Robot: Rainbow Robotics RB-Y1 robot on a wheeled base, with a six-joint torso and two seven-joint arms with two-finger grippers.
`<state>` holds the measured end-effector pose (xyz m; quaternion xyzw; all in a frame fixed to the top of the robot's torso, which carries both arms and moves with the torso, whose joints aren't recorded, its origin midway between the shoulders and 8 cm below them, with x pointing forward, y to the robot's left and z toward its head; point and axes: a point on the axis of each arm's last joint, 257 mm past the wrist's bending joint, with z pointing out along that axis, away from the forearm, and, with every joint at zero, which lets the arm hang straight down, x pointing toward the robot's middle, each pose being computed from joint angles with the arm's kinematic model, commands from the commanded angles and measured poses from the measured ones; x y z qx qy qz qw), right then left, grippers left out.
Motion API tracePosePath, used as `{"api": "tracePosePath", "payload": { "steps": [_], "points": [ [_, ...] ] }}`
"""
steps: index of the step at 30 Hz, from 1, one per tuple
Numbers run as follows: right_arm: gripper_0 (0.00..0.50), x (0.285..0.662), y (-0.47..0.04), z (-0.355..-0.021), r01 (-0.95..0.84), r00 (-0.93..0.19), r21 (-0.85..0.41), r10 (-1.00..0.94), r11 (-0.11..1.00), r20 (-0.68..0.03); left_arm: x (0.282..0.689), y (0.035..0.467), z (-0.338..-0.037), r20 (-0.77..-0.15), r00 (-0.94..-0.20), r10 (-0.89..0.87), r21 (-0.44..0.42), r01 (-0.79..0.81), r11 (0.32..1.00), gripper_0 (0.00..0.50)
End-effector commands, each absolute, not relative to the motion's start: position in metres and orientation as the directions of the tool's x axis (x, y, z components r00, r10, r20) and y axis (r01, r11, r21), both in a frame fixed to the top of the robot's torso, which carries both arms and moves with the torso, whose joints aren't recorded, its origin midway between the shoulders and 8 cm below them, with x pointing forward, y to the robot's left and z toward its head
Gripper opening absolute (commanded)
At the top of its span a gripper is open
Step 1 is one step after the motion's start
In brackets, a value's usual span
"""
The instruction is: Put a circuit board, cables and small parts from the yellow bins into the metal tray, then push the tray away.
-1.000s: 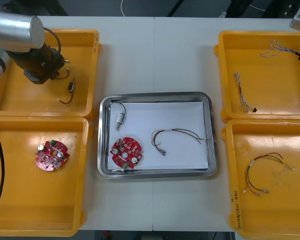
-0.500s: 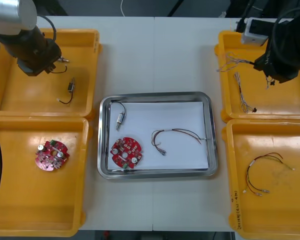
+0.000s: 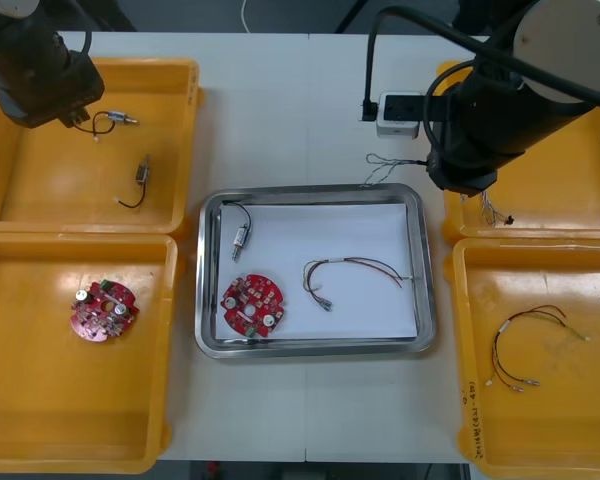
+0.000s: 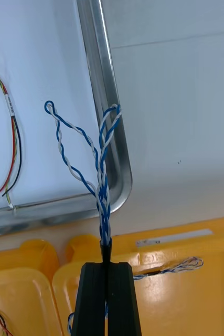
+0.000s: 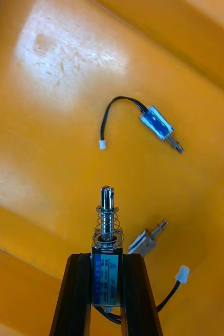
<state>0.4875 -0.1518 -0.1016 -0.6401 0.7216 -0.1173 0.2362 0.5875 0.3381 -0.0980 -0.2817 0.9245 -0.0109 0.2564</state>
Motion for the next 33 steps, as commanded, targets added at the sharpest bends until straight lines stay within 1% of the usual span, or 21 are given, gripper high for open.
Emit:
{"api": "tracePosePath", "payload": {
  "steps": [1,6,11,15,21,24,28,33],
  "points": [
    [0.0,0.485,-0.112,-0.095,-0.853,-0.018,-0.512,-0.985,0.104,-0.17,0.571,0.346,-0.077,-0.503,-0.739,-0.449,-0.132,-0.447,0.885,0.0],
    [0.0,0.483,-0.102,-0.117,-0.87,-0.022,-0.485,-0.991,0.085,-0.134,0.555,0.325,-0.07,-0.493,-0.776,-0.393,-0.115,-0.389,0.914,0.0],
    [0.0,0.49,-0.089,-0.141,-0.881,-0.007,-0.469,-0.992,0.067,-0.13,0.54,0.306,-0.067,-0.493,-0.803,-0.335,-0.103,-0.328,0.939,0.0],
    [0.0,0.496,-0.075,-0.153,-0.875,0.012,-0.481,-0.99,0.057,-0.14,0.528,0.291,-0.067,-0.502,-0.819,-0.28,-0.09,-0.272,0.958,0.0],
    [0.0,0.502,-0.062,-0.169,-0.884,-0.001,-0.46,-0.986,0.079,-0.167,0.517,0.274,-0.07,-0.514,-0.829,-0.221,-0.091,-0.203,0.975,0.0],
    [0.0,0.506,-0.061,-0.18,-0.882,0.0,-0.466,-0.988,0.072,-0.152,0.511,0.267,-0.074,-0.51,-0.837,-0.2,-0.096,-0.176,0.98,0.0],
    [0.0,0.511,-0.064,-0.196,-0.874,-0.001,-0.483,-0.994,0.053,-0.108,0.506,0.259,-0.075,-0.511,-0.841,-0.179,-0.101,-0.148,0.984,0.0],
    [0.0,0.515,-0.069,-0.211,-0.885,-0.025,-0.461,-0.994,0.07,-0.102,0.504,0.252,-0.073,-0.511,-0.842,-0.172,-0.112,-0.133,0.985,0.001]
  ]
}}
